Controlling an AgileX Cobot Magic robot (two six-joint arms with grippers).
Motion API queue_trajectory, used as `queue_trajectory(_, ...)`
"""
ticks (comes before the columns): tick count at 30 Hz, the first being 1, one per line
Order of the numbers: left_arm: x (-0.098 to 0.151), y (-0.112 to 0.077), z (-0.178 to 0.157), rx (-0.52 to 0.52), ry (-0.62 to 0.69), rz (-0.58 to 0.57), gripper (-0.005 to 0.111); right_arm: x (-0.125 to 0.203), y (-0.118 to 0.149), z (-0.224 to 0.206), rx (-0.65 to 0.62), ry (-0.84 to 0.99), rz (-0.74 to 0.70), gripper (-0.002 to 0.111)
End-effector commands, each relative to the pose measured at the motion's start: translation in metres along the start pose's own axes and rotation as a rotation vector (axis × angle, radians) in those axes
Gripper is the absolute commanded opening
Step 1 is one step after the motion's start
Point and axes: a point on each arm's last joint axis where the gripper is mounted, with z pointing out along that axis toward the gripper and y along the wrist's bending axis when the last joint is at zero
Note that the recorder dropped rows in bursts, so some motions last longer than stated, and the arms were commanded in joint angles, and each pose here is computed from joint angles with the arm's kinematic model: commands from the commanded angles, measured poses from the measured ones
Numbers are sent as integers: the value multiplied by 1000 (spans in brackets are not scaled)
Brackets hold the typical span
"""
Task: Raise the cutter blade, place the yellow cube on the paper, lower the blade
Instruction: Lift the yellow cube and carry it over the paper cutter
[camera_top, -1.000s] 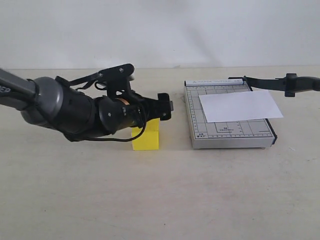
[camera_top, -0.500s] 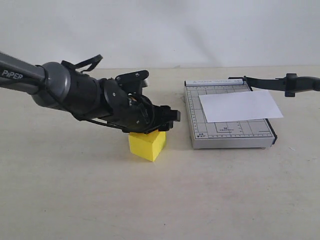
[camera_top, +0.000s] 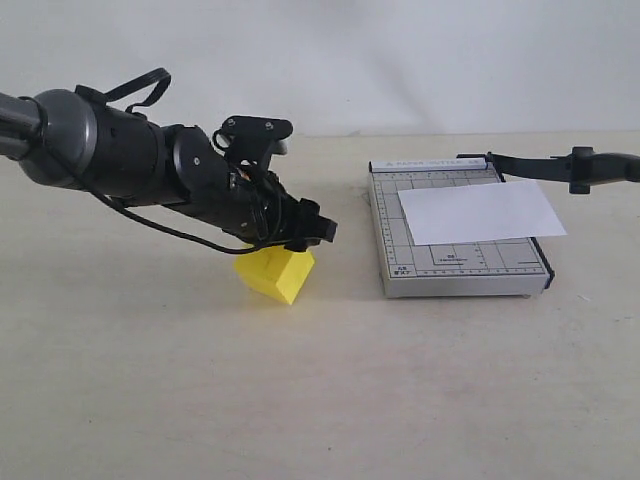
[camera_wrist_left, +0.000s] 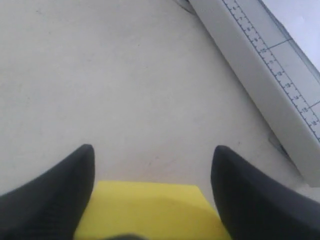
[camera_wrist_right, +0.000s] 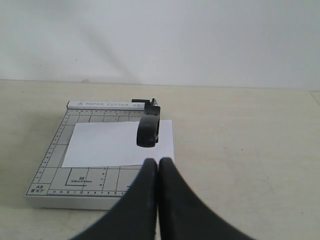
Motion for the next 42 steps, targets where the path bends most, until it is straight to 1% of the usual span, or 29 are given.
queue_trajectory(1, 5, 0, -1, 16, 51, 135, 60, 0, 0, 0, 0, -6, -3, 0)
queue_trajectory(2, 7, -1, -1, 23, 72, 131, 81, 0, 0, 0, 0, -6, -3, 0)
queue_trajectory(3, 7, -1, -1, 25, 78, 128, 87, 0, 0, 0, 0, -6, -3, 0)
queue_trajectory(5, 8, -1, -1, 25, 82, 140, 86, 0, 0, 0, 0, -6, -3, 0)
queue_trajectory(6, 9, 0, -1, 18, 94, 191, 84, 0, 0, 0, 0, -6, -3, 0)
queue_trajectory(7, 10, 0, -2, 20, 111, 209, 84, 0, 0, 0, 0, -6, -3, 0)
queue_trajectory(8, 15, 0, -2, 33, 166, 230, 84, 0, 0, 0, 0, -6, -3, 0)
queue_trajectory(10, 22, -1, -4, 54, 237, 231, 84, 0, 0, 0, 0, -6, -3, 0)
queue_trajectory(12, 24, -2, -4, 59, 261, 212, 83, 0, 0, 0, 0, -6, -3, 0)
queue_trajectory(13, 24, -2, -4, 57, 259, 199, 81, 0, 0, 0, 0, -6, -3, 0)
queue_trajectory(15, 21, -1, -4, 45, 233, 169, 72, 0, 0, 0, 0, -6, -3, 0)
queue_trajectory(16, 20, -1, -3, 41, 221, 158, 62, 0, 0, 0, 0, -6, -3, 0)
queue_trajectory(17, 20, -1, -3, 39, 217, 152, 48, 0, 0, 0, 0, -6, -3, 0)
queue_trajectory(18, 20, -1, -3, 39, 217, 149, 32, 0, 0, 0, 0, -6, -3, 0)
queue_trajectory(20, 20, -1, -3, 40, 223, 155, 6, 0, 0, 0, 0, -6, -3, 0)
queue_trajectory(23, 19, 0, -5, 34, 221, 172, 4, 0, 0, 0, 0, -6, -3, 0)
queue_trajectory(26, 12, -2, -20, 31, 220, 178, 4, -1, 0, 0, 0, -10, 1, 0)
queue_trajectory(29, -7, -6, -47, 35, 147, 187, 4, -1, 0, 0, -1, -10, 12, 0)
queue_trajectory(32, -30, -10, -72, 35, 35, 232, 4, -1, 0, 0, -1, -12, 14, 0)
queue_trajectory(34, -50, -17, -79, 53, -53, 292, 4, -1, 0, 0, -1, -14, 18, 0)
queue_trajectory(37, -82, -40, -74, 155, -160, 359, 4, -1, 0, 0, 0, -18, 21, 0)
queue_trajectory(38, -94, -53, -65, 226, -186, 386, 4, -2, 0, 0, 0, -20, 21, 0)
queue_trajectory(40, -105, -71, -47, 329, -196, 436, 4, -2, 0, 0, 0, -20, 21, 0)
queue_trajectory(41, -112, -82, -31, 376, -199, 461, 4, -2, 0, 0, 0, -20, 19, 0)
queue_trajectory(42, -114, -87, -21, 412, -178, 468, 4, -2, 0, 0, 0, -20, 17, 0)
